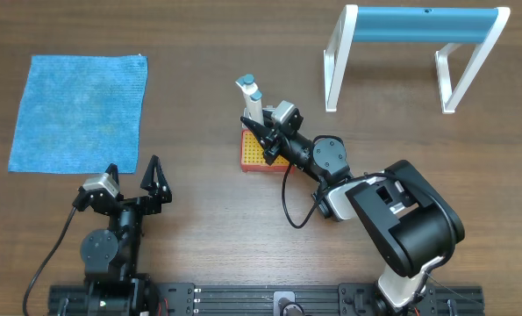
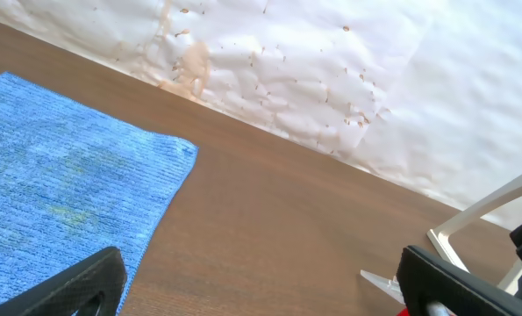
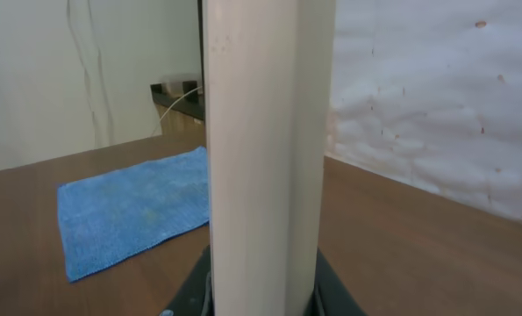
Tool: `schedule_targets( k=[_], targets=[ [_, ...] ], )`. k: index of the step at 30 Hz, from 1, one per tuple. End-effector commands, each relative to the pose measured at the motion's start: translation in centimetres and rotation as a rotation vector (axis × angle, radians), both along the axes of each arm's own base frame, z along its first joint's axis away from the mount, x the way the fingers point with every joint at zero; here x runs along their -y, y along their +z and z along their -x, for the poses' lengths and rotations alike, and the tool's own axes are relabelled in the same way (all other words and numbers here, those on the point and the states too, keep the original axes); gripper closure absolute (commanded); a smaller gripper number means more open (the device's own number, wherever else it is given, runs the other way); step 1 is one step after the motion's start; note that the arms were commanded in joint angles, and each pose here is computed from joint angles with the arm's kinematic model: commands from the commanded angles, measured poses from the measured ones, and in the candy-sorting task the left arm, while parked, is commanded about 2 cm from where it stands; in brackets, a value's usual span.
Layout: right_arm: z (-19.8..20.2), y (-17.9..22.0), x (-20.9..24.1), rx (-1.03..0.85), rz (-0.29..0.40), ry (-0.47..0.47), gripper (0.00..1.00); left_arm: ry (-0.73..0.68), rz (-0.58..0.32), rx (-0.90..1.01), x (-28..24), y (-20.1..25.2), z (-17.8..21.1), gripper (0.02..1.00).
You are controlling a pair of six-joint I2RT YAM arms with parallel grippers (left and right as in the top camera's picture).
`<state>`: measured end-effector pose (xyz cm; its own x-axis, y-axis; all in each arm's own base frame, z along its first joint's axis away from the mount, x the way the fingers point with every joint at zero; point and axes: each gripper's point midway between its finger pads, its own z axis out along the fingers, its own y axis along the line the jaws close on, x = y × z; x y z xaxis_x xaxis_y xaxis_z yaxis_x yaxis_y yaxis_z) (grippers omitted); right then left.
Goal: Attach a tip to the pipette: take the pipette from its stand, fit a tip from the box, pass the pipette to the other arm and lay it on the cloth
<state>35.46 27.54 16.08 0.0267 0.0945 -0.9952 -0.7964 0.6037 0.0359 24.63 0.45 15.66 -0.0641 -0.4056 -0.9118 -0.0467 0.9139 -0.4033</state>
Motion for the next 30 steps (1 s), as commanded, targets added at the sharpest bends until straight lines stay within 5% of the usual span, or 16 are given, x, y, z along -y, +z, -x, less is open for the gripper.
schedule_targets(
  k=[1,30],
  targets=[
    [-0.5,-0.2,-0.2,0.037,0.025,-0.023,0.921,-0.004,-0.013,-0.002,0.0,-0.1,0.0,0.023],
    [-0.3,-1.5,-0.4,0.010,0.043,-0.019,0.921,-0.004,-0.013,-0.002,0.0,-0.1,0.0,0.020]
  ],
)
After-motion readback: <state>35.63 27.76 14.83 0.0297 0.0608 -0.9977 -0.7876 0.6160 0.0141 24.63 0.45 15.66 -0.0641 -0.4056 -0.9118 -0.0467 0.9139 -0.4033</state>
